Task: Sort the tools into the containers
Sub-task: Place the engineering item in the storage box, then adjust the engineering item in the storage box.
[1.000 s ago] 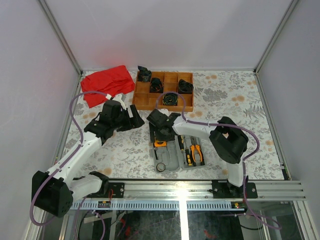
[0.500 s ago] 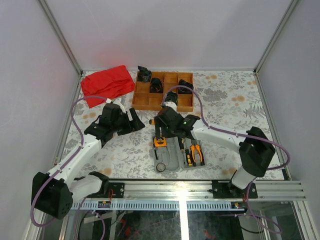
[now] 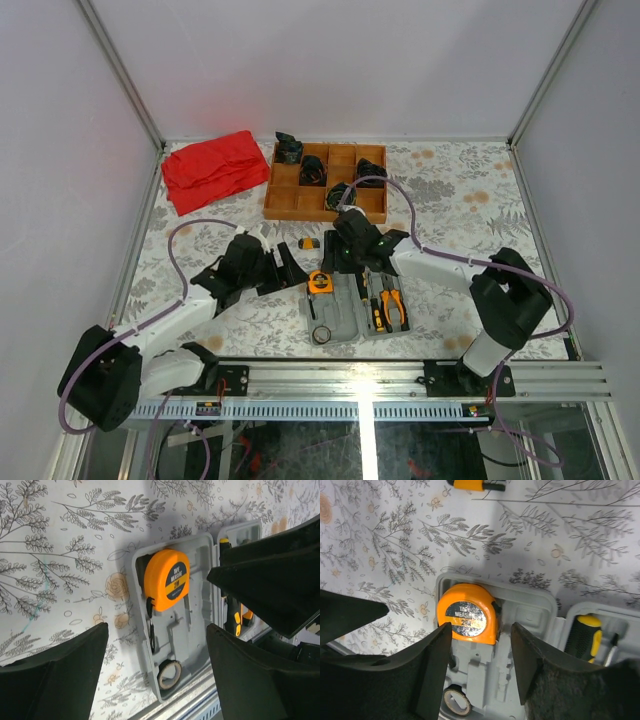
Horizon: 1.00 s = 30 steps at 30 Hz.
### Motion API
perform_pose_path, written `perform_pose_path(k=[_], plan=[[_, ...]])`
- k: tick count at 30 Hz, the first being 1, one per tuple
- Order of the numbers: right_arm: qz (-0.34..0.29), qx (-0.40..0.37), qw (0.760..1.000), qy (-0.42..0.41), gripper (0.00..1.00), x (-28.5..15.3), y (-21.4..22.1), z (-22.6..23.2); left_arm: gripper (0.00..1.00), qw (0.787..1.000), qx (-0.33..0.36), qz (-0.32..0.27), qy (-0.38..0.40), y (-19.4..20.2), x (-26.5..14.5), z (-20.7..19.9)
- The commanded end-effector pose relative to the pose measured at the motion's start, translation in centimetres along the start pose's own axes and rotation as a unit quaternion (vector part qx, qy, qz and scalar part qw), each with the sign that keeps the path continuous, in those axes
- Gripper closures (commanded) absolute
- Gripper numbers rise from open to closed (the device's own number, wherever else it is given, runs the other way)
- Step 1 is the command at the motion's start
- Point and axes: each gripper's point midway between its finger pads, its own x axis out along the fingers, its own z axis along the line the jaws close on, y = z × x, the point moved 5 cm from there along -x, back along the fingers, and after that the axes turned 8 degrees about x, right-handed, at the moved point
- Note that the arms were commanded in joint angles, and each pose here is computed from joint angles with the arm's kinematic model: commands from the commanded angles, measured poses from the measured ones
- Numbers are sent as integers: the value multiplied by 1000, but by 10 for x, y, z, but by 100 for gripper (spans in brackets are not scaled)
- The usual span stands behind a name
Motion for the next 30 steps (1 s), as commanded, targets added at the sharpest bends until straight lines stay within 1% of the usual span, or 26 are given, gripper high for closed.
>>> perform_pose_path(k=[1,8,13,20,30], plan=[[19,3,999,-48,45,9,0,17,23,998,-2,-53,38,-15,12,-10],[24,2,999,-43,48,17,3,14,26,999,-4,-40,8,-10,30,4],[28,1,999,-35,50,21,4,11,30,999,-6,-37,23,-9,41,4],[41,0,999,-21,55,25,8,7,35,999,-11,-28,36,-5,50,4],[56,0,998,-11,58,32,13,3,49,1000,-18,-5,19,9,57,16]])
